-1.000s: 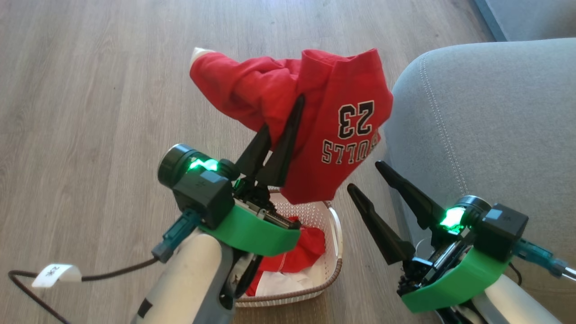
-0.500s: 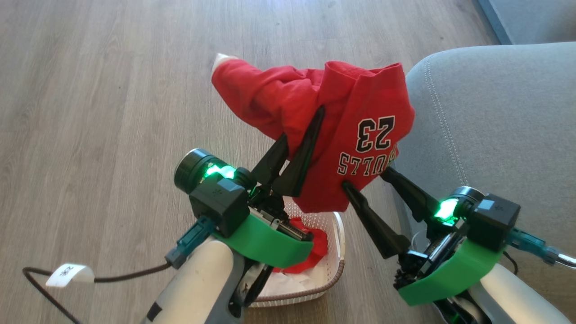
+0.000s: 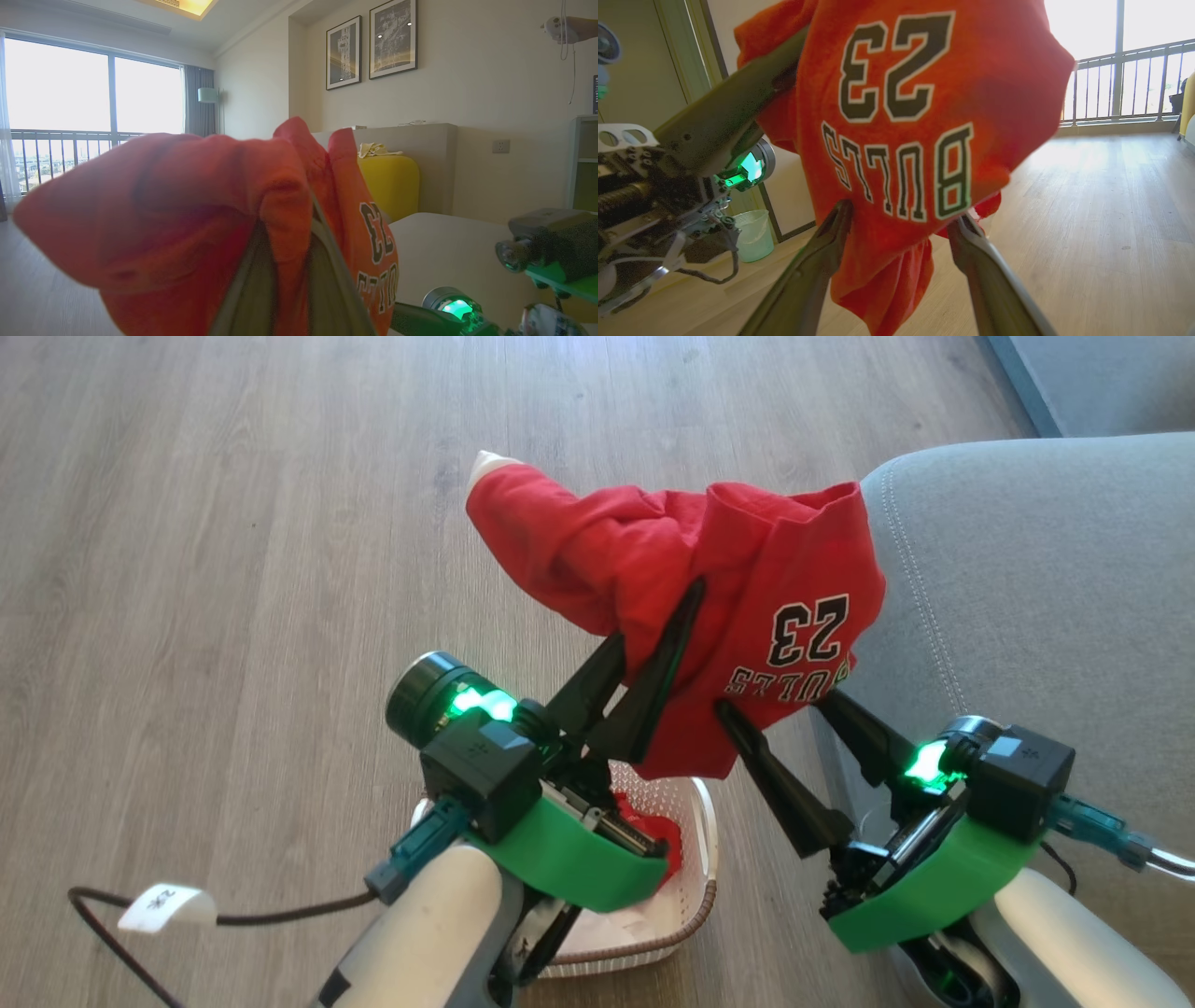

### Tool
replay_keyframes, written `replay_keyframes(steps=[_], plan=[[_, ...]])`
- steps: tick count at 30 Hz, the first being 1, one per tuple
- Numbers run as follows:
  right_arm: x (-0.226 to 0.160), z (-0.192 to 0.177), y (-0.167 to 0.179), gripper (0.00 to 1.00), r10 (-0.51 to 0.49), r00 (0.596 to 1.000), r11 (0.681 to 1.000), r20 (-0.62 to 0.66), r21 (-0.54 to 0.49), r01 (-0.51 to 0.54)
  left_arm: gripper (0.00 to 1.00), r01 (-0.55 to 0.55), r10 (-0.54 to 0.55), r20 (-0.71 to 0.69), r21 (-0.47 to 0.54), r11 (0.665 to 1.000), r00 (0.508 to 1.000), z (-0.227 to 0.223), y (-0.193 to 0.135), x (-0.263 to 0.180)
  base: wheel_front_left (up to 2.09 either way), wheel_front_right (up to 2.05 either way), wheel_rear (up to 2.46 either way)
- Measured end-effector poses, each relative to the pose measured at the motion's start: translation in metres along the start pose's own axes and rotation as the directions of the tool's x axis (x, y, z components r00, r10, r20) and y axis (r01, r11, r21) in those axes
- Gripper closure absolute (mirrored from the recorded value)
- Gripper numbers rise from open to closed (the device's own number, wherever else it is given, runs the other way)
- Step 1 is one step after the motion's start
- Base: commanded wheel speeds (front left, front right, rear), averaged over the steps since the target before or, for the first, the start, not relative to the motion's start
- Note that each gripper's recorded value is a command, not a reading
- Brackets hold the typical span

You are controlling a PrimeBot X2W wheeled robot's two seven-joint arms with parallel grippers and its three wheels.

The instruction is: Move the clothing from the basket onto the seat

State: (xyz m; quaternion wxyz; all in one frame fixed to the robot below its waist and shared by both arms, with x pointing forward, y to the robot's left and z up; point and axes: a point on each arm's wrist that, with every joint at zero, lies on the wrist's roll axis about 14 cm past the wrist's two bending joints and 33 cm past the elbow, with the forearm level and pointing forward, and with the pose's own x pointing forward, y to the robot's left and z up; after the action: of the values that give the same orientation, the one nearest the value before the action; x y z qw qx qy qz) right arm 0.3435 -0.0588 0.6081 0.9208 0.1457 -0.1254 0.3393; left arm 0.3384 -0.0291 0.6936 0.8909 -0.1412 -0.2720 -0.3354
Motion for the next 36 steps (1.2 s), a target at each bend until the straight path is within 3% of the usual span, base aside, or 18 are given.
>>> replay_keyframes(steps=[15, 33, 34, 35, 36], plan=[[0.021, 0.005, 0.014, 0.00, 0.067, 0.997, 0.997, 0.023, -0.039, -0.067, 1.00, 0.019, -0.019, -0.026, -0.005, 1.000, 0.999, -0.007, -0.004, -0.004, 0.00, 0.00, 0.00], [0.029, -0.004, 0.016, 0.00, 0.073, 0.997, 0.996, 0.009, -0.049, -0.073, 1.00, 0.018, -0.019, -0.051, -0.009, 1.000, 0.999, -0.013, -0.003, -0.009, 0.00, 0.00, 0.00], [0.029, -0.004, 0.016, 0.13, 0.074, 0.997, 0.996, 0.010, -0.048, -0.073, 1.00, 0.020, -0.021, -0.057, -0.010, 1.000, 0.998, -0.015, -0.004, -0.010, 0.00, 0.00, 0.00], [0.030, -0.004, 0.016, 0.51, 0.074, 0.997, 0.996, 0.010, -0.047, -0.073, 1.00, 0.028, -0.029, -0.063, -0.013, 1.000, 0.998, -0.017, -0.005, -0.010, 0.00, 0.00, 0.00], [0.030, -0.004, 0.016, 0.72, 0.074, 0.997, 0.996, 0.010, -0.047, -0.073, 1.00, 0.032, -0.033, -0.067, -0.014, 0.999, 0.997, -0.018, -0.006, -0.011, 0.00, 0.00, 0.00]])
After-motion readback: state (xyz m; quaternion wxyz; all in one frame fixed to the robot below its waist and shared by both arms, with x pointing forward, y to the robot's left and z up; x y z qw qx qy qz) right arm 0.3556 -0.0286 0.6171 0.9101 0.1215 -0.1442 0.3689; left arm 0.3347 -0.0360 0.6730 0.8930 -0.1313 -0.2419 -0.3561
